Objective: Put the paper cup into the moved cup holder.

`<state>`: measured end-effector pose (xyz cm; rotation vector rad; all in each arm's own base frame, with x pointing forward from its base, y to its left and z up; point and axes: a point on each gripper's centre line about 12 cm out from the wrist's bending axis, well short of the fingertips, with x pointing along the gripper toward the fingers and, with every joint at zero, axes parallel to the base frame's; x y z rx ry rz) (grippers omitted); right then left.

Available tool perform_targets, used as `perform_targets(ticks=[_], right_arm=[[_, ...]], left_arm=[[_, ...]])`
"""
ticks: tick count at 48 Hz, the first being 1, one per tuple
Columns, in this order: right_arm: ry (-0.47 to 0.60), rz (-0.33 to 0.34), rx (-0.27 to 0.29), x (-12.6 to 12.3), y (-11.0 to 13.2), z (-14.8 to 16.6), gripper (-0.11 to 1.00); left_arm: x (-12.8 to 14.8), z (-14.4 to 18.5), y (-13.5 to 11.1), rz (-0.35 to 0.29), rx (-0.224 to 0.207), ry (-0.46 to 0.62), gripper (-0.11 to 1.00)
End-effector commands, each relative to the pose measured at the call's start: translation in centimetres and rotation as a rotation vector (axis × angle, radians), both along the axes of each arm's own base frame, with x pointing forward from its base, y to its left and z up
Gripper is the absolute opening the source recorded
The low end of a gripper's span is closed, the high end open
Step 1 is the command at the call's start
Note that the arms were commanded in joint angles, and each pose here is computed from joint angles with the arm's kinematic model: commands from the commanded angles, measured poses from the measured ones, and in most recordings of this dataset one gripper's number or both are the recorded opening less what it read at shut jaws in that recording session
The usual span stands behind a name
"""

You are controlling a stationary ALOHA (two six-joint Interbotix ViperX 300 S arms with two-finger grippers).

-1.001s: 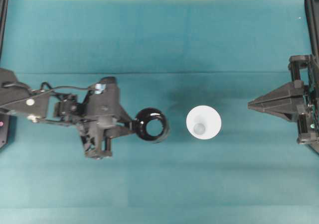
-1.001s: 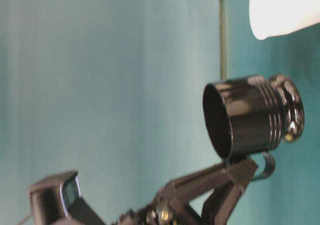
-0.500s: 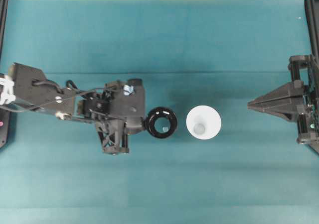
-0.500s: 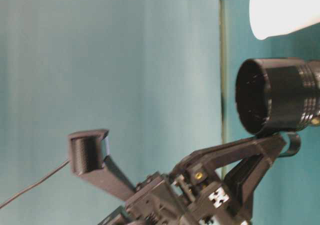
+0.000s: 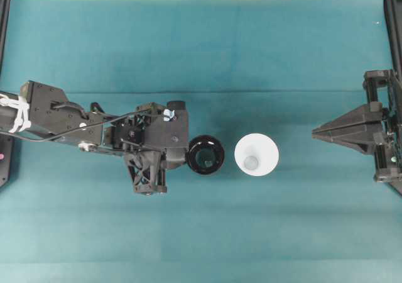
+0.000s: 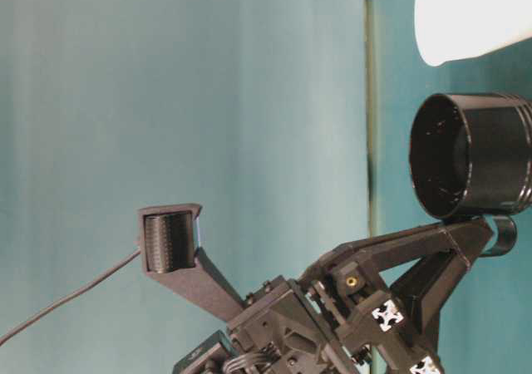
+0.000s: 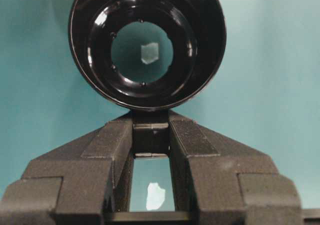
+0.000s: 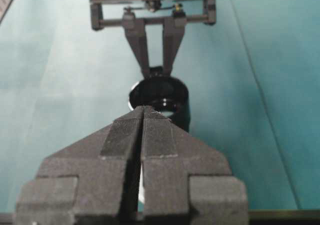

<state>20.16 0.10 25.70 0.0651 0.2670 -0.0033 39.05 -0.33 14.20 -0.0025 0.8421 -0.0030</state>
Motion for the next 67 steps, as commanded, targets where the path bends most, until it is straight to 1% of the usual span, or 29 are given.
perform_targets(ticks=[1,11,28,57,59,61,67], right_arm=[[-0.008,-0.005,0.013,0.3,0.0,0.7,-0.04],[-0.003,-0.004,0.012,0.3,0.0,0.6,-0.04],[-0.005,-0.004,0.012,0.3,0.0,0.7,-0.04],[-0.005,-0.005,0.013,0.3,0.0,0.7,-0.04],[-0.005,-0.005,0.013,0.3,0.0,0.7,-0.04],[-0.005,-0.005,0.013,0.3,0.0,0.7,-0.04],[-0.006,-0.005,0.013,0.3,0.0,0.7,-0.04]], left_arm=[[0.5,0.7,0.0,-0.003,0.003,-0.023,0.21],[0.6,0.6,-0.1,-0.004,0.002,-0.029,0.21],[0.7,-0.4,-0.6,-0.019,0.003,-0.003,0.21],[1.5,-0.2,0.0,-0.001,0.001,-0.017,0.22],[1.4,-0.3,0.0,-0.002,0.002,-0.011,0.26],[1.3,-0.4,0.0,0.000,0.000,-0.002,0.35],[1.0,-0.6,0.0,0.006,-0.005,0.021,0.69]])
